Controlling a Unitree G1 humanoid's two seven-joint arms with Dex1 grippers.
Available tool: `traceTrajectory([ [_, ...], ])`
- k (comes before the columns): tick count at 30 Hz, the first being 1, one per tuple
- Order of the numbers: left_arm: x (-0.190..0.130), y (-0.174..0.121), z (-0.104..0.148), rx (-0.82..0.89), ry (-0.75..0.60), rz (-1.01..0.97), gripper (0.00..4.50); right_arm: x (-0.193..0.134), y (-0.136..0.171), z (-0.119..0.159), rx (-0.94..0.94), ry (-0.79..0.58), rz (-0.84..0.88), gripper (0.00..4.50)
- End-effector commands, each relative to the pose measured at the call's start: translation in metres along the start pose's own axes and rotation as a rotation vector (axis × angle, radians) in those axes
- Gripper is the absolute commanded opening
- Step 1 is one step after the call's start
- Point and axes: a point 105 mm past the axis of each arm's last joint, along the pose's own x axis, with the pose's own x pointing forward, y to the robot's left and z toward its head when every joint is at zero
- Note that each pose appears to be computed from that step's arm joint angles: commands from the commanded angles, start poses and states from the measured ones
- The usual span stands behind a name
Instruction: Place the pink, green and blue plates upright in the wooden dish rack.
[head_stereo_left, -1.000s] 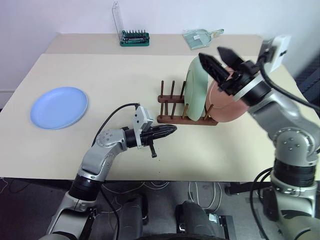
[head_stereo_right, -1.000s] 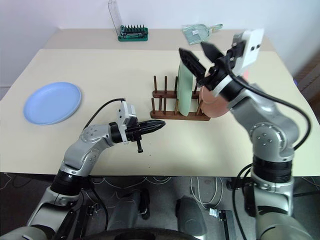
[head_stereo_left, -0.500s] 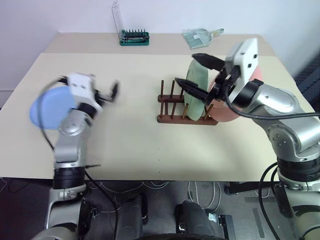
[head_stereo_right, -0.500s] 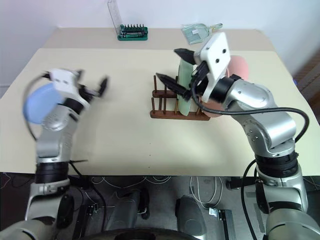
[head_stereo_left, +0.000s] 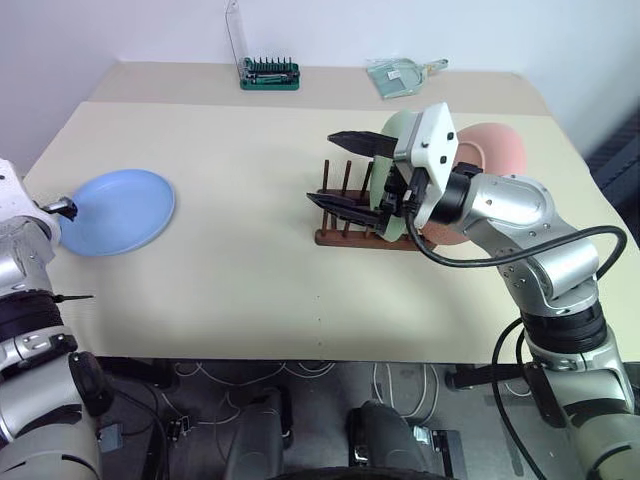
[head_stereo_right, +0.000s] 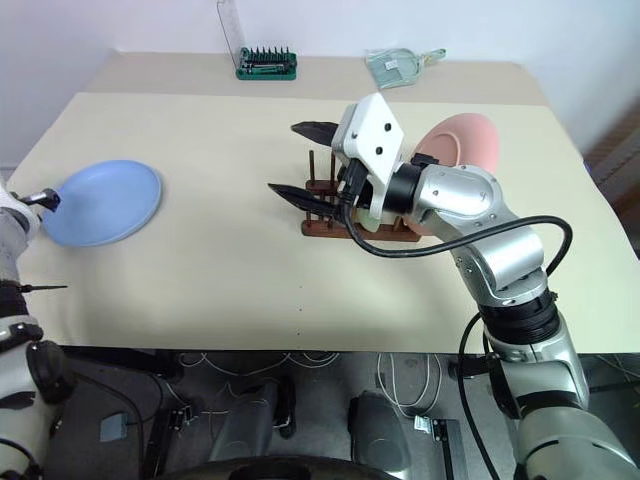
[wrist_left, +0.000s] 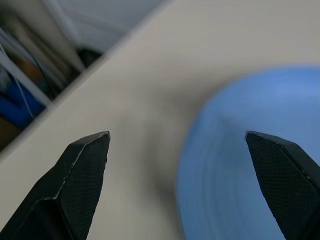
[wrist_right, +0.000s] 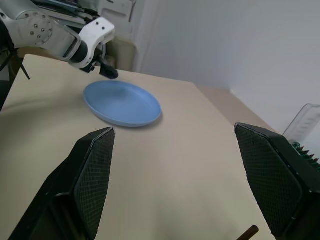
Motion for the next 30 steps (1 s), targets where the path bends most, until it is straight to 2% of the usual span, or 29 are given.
traceTrajectory([
  [1,0.005,0.007,-0.009,-0.03,0.066,-0.013,4.44,-0.005,-0.001,0.006,-0.026,-0.025,-0.029,3.91],
  [6,0.013,0.002,-0.025,-0.062,0.128,-0.059,4.44,-0.008,0.0,0.003,-0.019,-0.017,-0.053,3.91],
  [8,0.014,0.001,-0.026,-0.087,0.129,-0.066,3.93,-0.01,0.0,0.002,-0.018,-0.013,-0.061,3.91],
  [9,0.014,-0.001,-0.025,-0.098,0.12,-0.068,3.6,-0.01,0.0,0.001,-0.017,-0.011,-0.065,3.91],
  [16,0.008,-0.023,-0.011,-0.163,0.054,-0.119,0.05,-0.012,0.0,-0.004,-0.009,0.01,-0.078,3.91],
  [20,-0.001,-0.043,0.001,-0.192,-0.02,-0.172,0.05,-0.011,-0.004,-0.012,-0.023,0.053,-0.101,3.91],
  [24,-0.043,-0.092,0.059,-0.249,-0.349,-0.331,0.05,0.0,-0.011,-0.017,-0.143,0.11,-0.135,3.91],
  [27,-0.072,-0.117,0.082,-0.265,-0.483,-0.439,0.05,0.01,-0.008,-0.013,-0.193,0.099,-0.119,3.91],
  [30,-0.105,-0.146,0.104,-0.244,-0.574,-0.521,0.05,0.021,-0.005,-0.011,-0.339,0.127,-0.094,3.91],
])
